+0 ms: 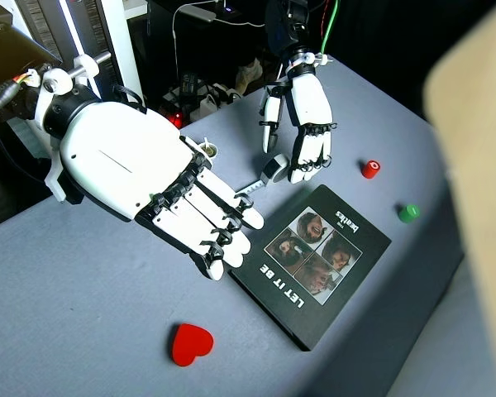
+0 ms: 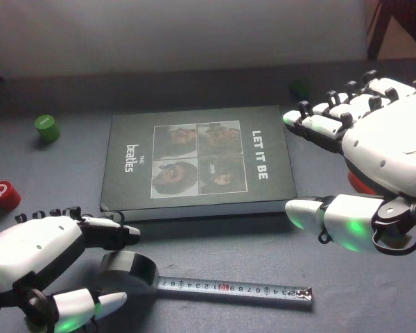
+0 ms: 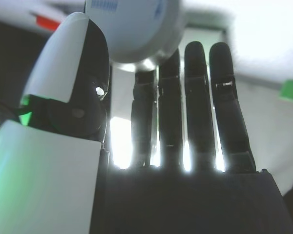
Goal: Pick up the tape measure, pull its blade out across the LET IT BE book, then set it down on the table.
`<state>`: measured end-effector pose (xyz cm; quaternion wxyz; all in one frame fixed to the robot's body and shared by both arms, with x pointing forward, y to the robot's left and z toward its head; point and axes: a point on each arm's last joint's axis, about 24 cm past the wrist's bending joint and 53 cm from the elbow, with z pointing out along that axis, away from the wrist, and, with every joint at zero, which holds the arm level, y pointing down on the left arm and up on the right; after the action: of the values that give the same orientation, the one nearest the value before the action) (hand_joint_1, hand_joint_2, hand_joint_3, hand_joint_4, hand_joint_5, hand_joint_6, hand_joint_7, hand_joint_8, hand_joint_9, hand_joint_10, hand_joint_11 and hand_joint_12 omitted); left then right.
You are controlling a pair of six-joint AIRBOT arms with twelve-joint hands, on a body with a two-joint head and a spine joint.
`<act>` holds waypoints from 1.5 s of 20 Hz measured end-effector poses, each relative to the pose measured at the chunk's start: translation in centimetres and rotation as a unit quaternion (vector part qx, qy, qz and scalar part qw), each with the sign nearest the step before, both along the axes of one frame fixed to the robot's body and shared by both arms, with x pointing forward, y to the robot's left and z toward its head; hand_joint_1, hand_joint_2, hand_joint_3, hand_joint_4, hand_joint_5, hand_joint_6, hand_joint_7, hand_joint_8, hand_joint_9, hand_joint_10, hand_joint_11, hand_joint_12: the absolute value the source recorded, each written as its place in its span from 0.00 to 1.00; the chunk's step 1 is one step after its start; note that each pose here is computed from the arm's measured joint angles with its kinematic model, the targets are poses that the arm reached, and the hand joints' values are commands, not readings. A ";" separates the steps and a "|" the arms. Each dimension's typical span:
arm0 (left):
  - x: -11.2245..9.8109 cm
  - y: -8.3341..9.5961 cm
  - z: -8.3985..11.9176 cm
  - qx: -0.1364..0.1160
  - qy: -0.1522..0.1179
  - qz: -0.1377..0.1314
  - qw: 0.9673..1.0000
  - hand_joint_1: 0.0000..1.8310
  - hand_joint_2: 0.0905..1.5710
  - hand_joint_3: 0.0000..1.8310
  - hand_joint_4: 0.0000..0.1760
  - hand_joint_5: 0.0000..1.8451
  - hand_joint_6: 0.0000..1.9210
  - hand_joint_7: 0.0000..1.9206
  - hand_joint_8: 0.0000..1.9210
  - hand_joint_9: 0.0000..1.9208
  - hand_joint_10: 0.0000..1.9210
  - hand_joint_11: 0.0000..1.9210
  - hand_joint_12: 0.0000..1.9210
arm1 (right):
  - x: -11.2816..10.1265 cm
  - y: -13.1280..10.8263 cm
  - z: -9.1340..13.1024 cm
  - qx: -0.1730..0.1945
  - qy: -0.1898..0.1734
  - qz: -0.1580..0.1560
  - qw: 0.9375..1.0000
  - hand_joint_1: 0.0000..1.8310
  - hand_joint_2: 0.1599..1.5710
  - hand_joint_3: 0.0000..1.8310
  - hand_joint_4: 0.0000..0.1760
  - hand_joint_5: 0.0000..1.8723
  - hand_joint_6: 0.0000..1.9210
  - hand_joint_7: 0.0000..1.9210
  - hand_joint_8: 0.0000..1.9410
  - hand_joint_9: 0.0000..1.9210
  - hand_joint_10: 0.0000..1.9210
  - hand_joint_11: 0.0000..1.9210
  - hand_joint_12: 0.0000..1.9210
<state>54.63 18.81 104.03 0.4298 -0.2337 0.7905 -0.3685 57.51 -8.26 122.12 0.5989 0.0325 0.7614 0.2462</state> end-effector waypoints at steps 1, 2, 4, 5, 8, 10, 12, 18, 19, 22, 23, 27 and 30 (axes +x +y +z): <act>0.0 -0.1 -0.1 0.001 -0.001 -0.002 1.000 0.53 0.69 0.00 0.00 0.32 0.00 0.34 0.00 0.31 0.00 0.15 0.38 | 0.0 0.0 0.0 0.000 0.000 -0.001 1.000 0.07 0.72 0.00 0.50 0.06 0.00 0.11 0.00 0.09 0.00 0.00 0.43; 0.0 -0.2 -0.1 0.004 -0.002 -0.005 1.000 0.53 0.69 0.00 0.00 0.32 0.00 0.34 0.00 0.31 0.00 0.15 0.38 | 0.0 0.0 0.0 0.000 0.000 0.000 1.000 0.07 0.72 0.00 0.50 0.06 0.00 0.10 0.00 0.09 0.00 0.00 0.43; -0.1 -0.4 -0.4 0.006 -0.002 -0.006 1.000 0.54 0.69 0.00 0.00 0.32 0.00 0.34 0.00 0.31 0.00 0.15 0.38 | 0.0 0.0 0.0 0.000 0.000 0.000 1.000 0.07 0.71 0.00 0.50 0.06 0.00 0.10 0.00 0.09 0.00 0.00 0.43; -0.1 -0.4 -0.5 0.008 -0.001 -0.007 1.000 0.54 0.69 0.00 0.00 0.32 0.00 0.35 0.00 0.31 0.00 0.15 0.38 | 0.0 0.0 0.0 0.000 0.000 0.000 1.000 0.07 0.71 0.00 0.50 0.07 0.00 0.10 0.00 0.09 0.00 0.00 0.43; 0.1 -0.2 -0.7 0.014 -0.003 -0.004 1.000 0.54 0.69 0.00 0.00 0.32 0.00 0.35 0.00 0.31 0.00 0.15 0.38 | 0.0 0.0 0.0 0.000 0.000 0.000 1.000 0.07 0.71 0.00 0.50 0.06 0.00 0.10 0.00 0.10 0.00 0.00 0.43; 0.1 -0.3 -1.0 0.018 -0.005 -0.007 1.000 0.54 0.69 0.00 0.00 0.32 0.00 0.35 0.00 0.31 0.00 0.15 0.38 | 0.0 0.0 0.0 0.000 0.000 0.000 1.000 0.07 0.71 0.00 0.50 0.06 0.00 0.10 0.00 0.09 0.00 0.00 0.43; 0.0 -0.7 -1.2 0.022 -0.005 -0.012 1.000 0.54 0.69 0.00 0.00 0.32 0.00 0.35 0.00 0.31 0.00 0.15 0.38 | 0.0 0.0 0.0 0.000 0.000 0.000 1.000 0.07 0.71 0.00 0.50 0.06 0.00 0.10 0.00 0.09 0.00 0.00 0.43; 0.0 -1.1 -1.2 0.023 -0.012 -0.011 1.000 0.74 0.70 0.00 0.00 0.48 0.49 0.52 0.53 0.43 0.67 0.38 0.62 | 0.0 0.0 0.0 0.000 0.000 0.001 1.000 0.07 0.72 0.00 0.51 0.05 0.00 0.10 0.00 0.09 0.00 0.00 0.42; 0.0 -1.3 -1.2 0.022 -0.013 -0.013 1.000 0.75 0.70 0.00 0.00 0.49 0.48 0.52 0.54 0.43 0.69 0.38 0.64 | 0.0 0.1 0.0 0.000 0.000 0.002 1.000 0.07 0.72 0.00 0.51 0.05 0.00 0.09 0.00 0.08 0.00 0.00 0.41; -0.1 -1.4 -1.3 0.022 -0.010 -0.015 1.000 0.75 0.70 0.00 0.00 0.50 0.47 0.54 0.50 0.43 0.70 0.38 0.64 | 0.0 0.1 0.0 0.000 0.001 0.002 1.000 0.06 0.72 0.00 0.51 0.05 0.00 0.10 0.00 0.08 0.00 0.00 0.41; -0.2 -1.5 -1.3 0.020 -0.008 -0.014 1.000 0.75 0.70 0.00 0.00 0.50 0.46 0.55 0.49 0.43 0.69 0.38 0.63 | -0.1 0.1 0.0 0.000 0.001 0.002 1.000 0.06 0.72 0.00 0.51 0.05 0.00 0.10 0.00 0.09 0.00 0.00 0.41; -0.2 -2.5 -0.5 -0.006 0.000 -0.018 1.000 0.75 0.70 0.00 0.00 0.50 0.47 0.55 0.49 0.43 0.69 0.38 0.62 | -0.1 0.2 0.1 -0.003 -0.006 0.006 1.000 0.06 0.72 0.00 0.50 0.06 0.00 0.11 0.00 0.09 0.00 0.00 0.41; 1.3 -3.2 3.0 -0.013 -0.027 -0.026 0.999 0.75 0.70 0.00 0.00 0.50 0.47 0.54 0.49 0.43 0.69 0.38 0.62 | -0.2 0.6 0.6 0.000 -0.026 0.016 1.000 0.06 0.72 0.00 0.50 0.06 0.00 0.10 0.00 0.09 0.00 0.00 0.41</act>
<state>55.90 15.61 106.99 0.4382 -0.2084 0.7796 -0.3961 57.27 -7.65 122.76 0.6144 0.0134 0.7460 0.2563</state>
